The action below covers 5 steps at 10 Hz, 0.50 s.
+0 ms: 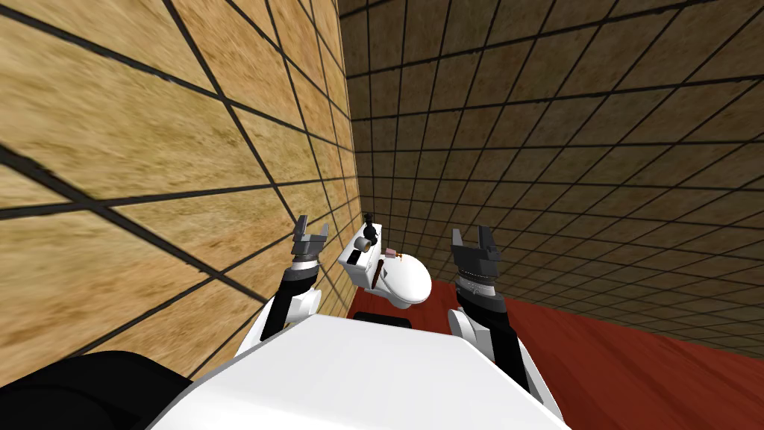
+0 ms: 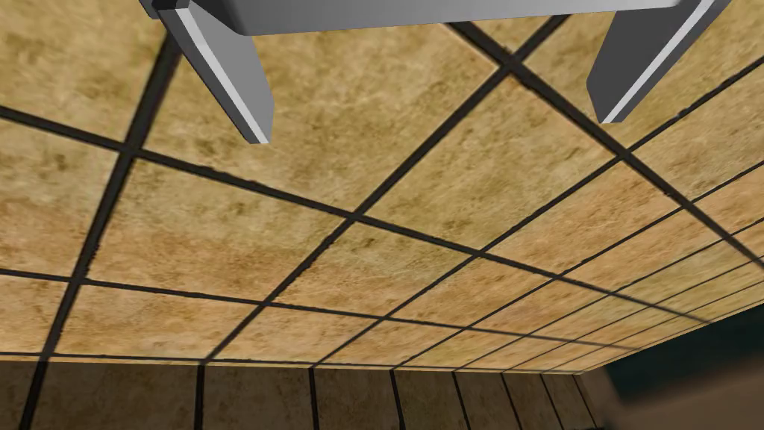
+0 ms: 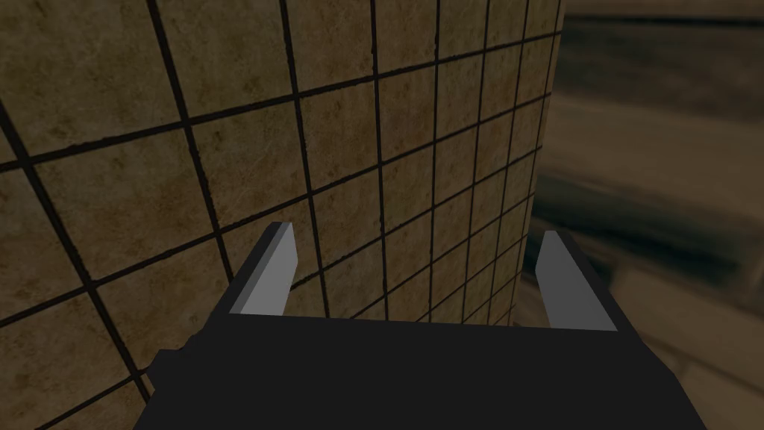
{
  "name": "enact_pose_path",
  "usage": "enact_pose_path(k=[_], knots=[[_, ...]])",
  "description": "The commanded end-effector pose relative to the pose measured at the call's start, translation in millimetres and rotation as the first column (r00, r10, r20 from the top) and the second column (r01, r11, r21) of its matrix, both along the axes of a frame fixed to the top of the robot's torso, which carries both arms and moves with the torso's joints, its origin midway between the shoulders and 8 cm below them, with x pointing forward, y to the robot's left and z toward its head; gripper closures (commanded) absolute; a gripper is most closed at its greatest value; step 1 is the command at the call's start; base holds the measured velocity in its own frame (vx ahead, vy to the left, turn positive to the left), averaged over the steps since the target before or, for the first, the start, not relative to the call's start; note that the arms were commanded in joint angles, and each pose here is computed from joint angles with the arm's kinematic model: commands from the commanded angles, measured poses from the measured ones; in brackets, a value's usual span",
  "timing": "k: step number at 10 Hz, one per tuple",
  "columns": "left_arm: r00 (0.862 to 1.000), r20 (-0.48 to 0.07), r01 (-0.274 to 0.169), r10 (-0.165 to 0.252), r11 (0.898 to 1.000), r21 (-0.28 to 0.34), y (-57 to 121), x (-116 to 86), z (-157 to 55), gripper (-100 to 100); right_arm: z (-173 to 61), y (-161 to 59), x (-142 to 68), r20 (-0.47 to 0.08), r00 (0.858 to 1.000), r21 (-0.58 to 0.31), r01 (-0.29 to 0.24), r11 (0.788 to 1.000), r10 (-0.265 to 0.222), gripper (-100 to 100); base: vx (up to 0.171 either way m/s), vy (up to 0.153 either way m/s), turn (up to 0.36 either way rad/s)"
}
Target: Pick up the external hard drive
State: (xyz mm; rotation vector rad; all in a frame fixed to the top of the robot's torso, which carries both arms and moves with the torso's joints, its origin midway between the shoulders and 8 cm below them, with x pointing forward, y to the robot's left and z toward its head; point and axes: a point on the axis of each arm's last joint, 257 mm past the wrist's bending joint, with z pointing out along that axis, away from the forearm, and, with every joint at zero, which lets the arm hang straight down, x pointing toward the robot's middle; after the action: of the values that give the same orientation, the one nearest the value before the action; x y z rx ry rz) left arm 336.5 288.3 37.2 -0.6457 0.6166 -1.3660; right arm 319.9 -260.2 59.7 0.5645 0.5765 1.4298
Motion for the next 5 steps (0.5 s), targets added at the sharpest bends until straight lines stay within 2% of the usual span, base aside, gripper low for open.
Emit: enact_pose_path(k=[1,5], knots=[[0.999,-0.041,-0.005,0.006,0.999,0.032,-0.3,8,-14,-100,0,0,0,0.0,1.0,0.0,0.0,1.0,0.0,0,-0.031,-0.001,-0.062],[0.991,-0.133,-0.019,0.032,0.995,0.097,1.8,26,-49,-100,0,0,0,0.0,1.0,0.0,0.0,1.0,0.0,0,-0.053,0.006,-0.045]])
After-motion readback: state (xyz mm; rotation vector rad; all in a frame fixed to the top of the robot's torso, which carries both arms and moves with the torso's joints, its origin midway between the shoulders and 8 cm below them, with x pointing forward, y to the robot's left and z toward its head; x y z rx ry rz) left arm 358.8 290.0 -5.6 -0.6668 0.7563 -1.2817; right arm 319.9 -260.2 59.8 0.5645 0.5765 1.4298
